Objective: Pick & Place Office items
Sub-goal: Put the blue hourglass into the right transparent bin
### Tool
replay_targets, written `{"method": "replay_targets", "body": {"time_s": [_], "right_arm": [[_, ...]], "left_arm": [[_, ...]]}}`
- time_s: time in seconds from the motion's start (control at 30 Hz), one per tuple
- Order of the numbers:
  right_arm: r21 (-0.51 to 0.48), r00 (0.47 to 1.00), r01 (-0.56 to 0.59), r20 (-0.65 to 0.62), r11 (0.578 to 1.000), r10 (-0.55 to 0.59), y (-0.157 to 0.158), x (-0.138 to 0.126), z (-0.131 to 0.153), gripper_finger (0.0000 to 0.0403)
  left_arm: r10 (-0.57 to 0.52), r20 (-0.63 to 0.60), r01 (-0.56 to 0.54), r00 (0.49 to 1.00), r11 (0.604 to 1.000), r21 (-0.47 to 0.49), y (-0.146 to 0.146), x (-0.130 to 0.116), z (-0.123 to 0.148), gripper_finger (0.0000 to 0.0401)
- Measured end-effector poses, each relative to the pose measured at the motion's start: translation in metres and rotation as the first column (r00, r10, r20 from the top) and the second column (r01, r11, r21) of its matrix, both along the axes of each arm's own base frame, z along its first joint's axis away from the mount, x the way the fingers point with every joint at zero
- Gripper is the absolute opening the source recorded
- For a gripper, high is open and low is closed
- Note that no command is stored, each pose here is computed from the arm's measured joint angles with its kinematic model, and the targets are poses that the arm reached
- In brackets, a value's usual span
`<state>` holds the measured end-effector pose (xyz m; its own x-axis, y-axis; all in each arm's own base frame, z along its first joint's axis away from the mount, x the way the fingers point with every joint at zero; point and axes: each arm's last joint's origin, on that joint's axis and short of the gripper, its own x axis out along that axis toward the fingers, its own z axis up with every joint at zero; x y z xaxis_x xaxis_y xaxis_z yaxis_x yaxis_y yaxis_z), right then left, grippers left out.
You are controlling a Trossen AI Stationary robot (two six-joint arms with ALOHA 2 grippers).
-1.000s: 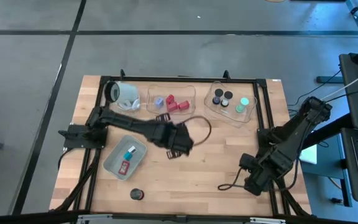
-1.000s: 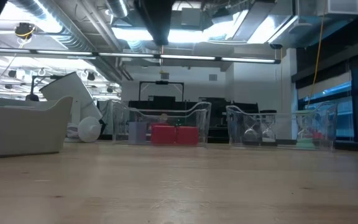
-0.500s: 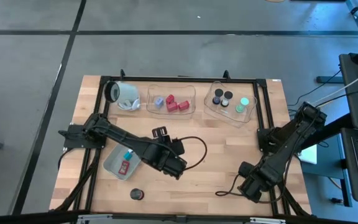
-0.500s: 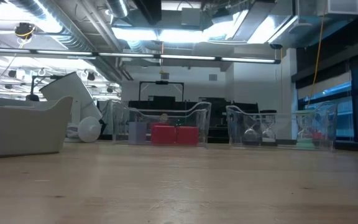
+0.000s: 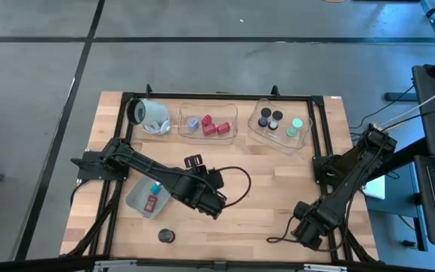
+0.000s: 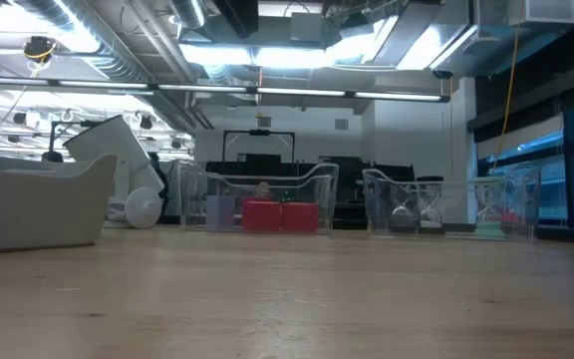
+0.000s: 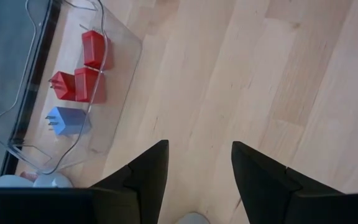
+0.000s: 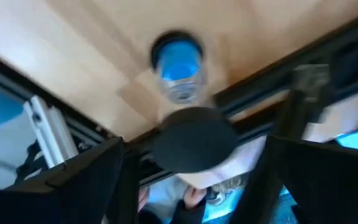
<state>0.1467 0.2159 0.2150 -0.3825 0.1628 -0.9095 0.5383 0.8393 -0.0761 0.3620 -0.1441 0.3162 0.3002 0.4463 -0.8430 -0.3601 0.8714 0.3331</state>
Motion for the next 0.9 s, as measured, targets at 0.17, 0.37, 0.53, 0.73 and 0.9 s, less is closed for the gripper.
{"method": "replay_targets", "body": {"time_s": [0.17, 0.37, 0.53, 0.73, 0.9], "right_arm": [[0.051, 1.000, -0.007, 0.011, 0.999, 0.006, 0.004, -0.004, -0.013, 0.0393], [0.057, 0.999, -0.049, 0.023, 0.997, 0.048, 0.006, -0.007, -0.014, 0.0393], [0.025, 0.993, -0.088, 0.077, 0.996, 0.086, 0.008, -0.009, -0.014, 0.0388], [0.004, 0.990, -0.098, 0.104, 0.995, 0.097, 0.008, -0.009, -0.015, 0.0337], [0.010, 0.987, -0.120, 0.107, 0.993, 0.118, 0.008, -0.009, -0.015, 0.0273]], "left_arm": [[-0.001, 0.000, 0.001, 1.000, 1.000, 0.001, 0.000, 0.000, 0.000, 0.0171], [-0.001, 0.001, 0.001, 1.000, 1.000, 0.000, 0.000, 0.000, 0.000, 0.0171], [-0.001, 0.002, 0.001, 1.000, 1.000, 0.001, 0.000, 0.000, 0.000, 0.0169], [-0.002, 0.005, 0.002, 1.000, 1.000, 0.010, 0.000, 0.000, 0.000, 0.0169], [-0.002, 0.005, 0.002, 1.000, 1.000, 0.010, 0.000, 0.000, 0.000, 0.0169]]}}
